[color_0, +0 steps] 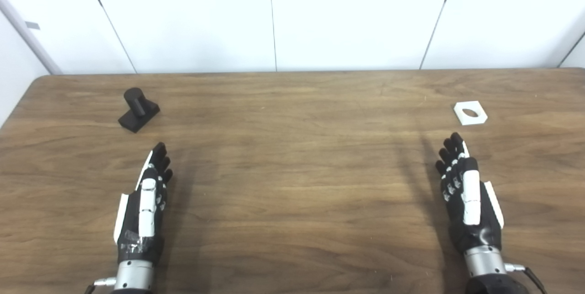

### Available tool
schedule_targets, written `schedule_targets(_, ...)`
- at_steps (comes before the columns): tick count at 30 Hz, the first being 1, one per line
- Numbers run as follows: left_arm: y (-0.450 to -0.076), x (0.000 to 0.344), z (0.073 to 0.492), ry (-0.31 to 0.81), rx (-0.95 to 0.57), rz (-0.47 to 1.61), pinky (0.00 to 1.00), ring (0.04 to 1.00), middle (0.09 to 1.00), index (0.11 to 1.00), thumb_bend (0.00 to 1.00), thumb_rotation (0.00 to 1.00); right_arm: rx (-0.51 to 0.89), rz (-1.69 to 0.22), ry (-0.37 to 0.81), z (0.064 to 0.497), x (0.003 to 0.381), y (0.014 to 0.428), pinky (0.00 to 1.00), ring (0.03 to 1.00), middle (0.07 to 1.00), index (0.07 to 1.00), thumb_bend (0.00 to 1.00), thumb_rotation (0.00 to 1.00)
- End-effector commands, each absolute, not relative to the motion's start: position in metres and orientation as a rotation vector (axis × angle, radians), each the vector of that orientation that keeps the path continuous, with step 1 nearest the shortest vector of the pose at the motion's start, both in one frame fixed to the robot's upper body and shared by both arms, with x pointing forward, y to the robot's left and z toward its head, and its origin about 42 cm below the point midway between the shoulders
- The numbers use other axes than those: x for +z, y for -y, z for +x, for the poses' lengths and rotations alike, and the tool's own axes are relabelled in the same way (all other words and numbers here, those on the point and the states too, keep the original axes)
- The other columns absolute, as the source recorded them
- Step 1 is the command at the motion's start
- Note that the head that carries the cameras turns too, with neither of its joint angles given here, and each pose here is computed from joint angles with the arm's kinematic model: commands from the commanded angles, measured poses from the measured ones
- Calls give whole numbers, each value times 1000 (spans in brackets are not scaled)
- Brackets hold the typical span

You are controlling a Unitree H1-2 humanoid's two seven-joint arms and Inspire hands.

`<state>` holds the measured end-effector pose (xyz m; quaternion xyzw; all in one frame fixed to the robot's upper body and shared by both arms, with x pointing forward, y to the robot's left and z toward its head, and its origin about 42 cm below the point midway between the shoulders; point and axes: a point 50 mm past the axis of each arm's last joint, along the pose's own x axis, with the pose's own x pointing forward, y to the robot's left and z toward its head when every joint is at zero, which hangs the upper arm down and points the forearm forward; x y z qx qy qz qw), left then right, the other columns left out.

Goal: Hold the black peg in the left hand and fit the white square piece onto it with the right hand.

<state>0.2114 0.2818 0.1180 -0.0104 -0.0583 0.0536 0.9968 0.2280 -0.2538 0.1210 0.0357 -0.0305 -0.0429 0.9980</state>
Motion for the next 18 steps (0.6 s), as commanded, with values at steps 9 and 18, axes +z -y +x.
schedule_targets(9,-283,122,198,127,109,7,1000,1000,999,984,362,928,-89,82,76,216,123,255,1000,1000,1000,1000,534,1000)
schedule_targets(18,-274,119,195,123,109,13,1000,1000,992,969,375,891,-96,70,68,212,121,265,1000,1000,997,996,538,1000)
